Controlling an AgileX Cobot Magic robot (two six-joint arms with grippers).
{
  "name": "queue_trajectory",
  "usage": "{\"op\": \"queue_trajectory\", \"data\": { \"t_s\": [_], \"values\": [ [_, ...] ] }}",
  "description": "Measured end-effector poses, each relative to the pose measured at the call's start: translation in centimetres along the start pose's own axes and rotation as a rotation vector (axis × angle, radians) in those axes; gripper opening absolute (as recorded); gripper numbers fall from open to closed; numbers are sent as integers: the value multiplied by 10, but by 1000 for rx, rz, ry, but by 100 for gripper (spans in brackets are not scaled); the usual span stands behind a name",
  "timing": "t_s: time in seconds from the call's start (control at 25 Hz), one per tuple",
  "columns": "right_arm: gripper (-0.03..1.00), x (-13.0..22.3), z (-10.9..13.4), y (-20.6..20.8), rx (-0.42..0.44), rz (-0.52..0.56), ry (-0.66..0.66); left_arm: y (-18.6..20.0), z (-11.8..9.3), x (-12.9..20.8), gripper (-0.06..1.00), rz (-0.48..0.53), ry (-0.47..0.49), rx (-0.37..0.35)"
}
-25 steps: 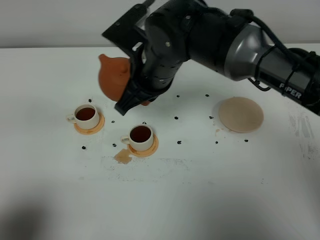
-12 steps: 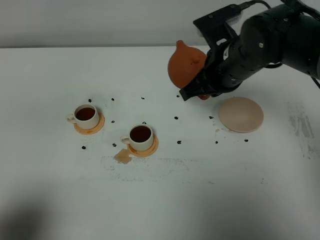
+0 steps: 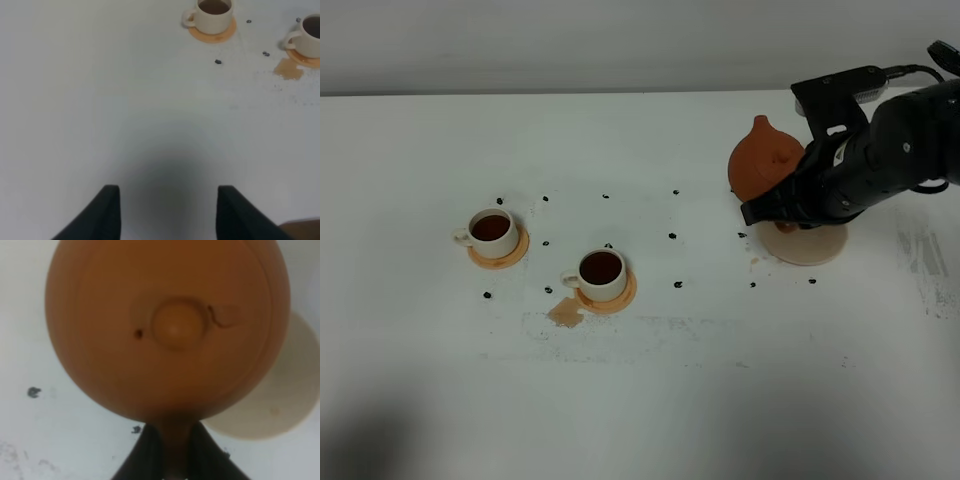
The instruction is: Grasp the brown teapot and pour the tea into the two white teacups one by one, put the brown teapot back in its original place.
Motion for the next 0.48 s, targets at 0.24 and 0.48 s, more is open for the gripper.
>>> {"op": "queue_trajectory", "data": {
  "t_s": [0.24, 0.48],
  "values": [
    [12, 14, -15, -10, 21, 14, -68, 0, 0, 0, 46, 0, 1, 0],
    [12, 19, -25, -11, 36, 39, -106, 0, 0, 0, 46, 0, 1, 0]
  ]
}}
Point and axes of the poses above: a point on each arm's last joint axis where the gripper is mounted, y pointing back along that axis away from the gripper, z along the wrist's bending axis when the last joint is at zero, x = y × z, the point moved 1 cm from there along -y, pointing out along that axis toward the gripper, and after that the axes turned 5 degrees about -y, right-handed, at the moved point
